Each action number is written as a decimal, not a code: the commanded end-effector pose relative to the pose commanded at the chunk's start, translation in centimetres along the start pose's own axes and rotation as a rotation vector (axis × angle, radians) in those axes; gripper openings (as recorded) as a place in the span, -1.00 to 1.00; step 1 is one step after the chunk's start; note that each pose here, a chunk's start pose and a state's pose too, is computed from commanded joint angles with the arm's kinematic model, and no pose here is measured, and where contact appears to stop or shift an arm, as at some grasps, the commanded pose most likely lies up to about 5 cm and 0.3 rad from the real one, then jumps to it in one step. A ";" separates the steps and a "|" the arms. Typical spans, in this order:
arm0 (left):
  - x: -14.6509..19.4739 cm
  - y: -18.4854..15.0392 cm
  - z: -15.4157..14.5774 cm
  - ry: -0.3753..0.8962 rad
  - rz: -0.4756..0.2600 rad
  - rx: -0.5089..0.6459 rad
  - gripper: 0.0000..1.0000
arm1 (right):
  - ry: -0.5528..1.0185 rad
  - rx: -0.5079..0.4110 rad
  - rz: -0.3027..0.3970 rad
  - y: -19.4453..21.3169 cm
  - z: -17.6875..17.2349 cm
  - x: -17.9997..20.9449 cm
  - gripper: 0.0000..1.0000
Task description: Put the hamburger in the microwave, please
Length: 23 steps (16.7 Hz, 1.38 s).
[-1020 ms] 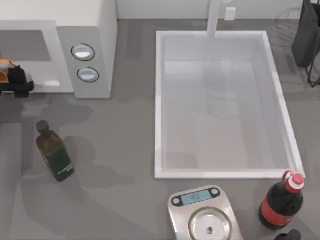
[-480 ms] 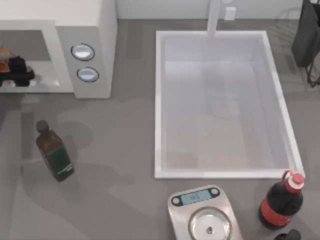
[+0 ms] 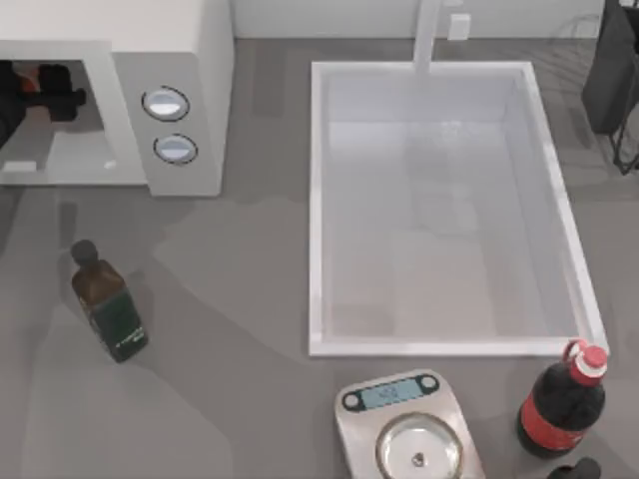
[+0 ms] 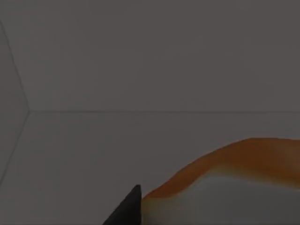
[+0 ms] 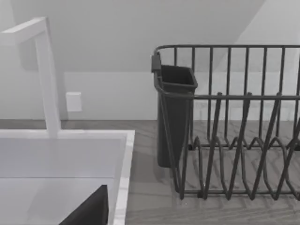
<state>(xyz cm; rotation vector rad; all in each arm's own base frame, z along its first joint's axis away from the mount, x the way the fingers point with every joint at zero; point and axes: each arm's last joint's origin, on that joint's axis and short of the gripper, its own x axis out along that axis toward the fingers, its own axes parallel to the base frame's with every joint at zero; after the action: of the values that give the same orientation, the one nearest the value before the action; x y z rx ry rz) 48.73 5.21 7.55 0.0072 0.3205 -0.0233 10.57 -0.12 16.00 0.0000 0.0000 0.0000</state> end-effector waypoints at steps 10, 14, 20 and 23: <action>3.1 -0.2 -0.4 0.029 0.003 -0.005 -1.00 | 0.000 0.000 0.000 0.0 0.0 0.0 1.00; 3.1 -0.2 -0.4 0.029 0.003 -0.005 -0.40 | 0.000 0.000 0.000 0.0 0.0 0.0 1.00; 3.1 -0.2 -0.4 0.029 0.003 -0.005 0.51 | 0.000 0.000 0.000 0.0 0.0 0.0 1.00; 3.1 -0.2 -0.4 0.029 0.003 -0.005 0.96 | 0.000 0.000 0.000 0.0 0.0 0.0 1.00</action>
<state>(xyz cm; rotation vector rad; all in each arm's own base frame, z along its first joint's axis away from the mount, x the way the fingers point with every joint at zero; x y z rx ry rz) 51.55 4.93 6.23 0.0035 0.3491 -0.0198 10.57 -0.12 16.00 0.0000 0.0000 0.0000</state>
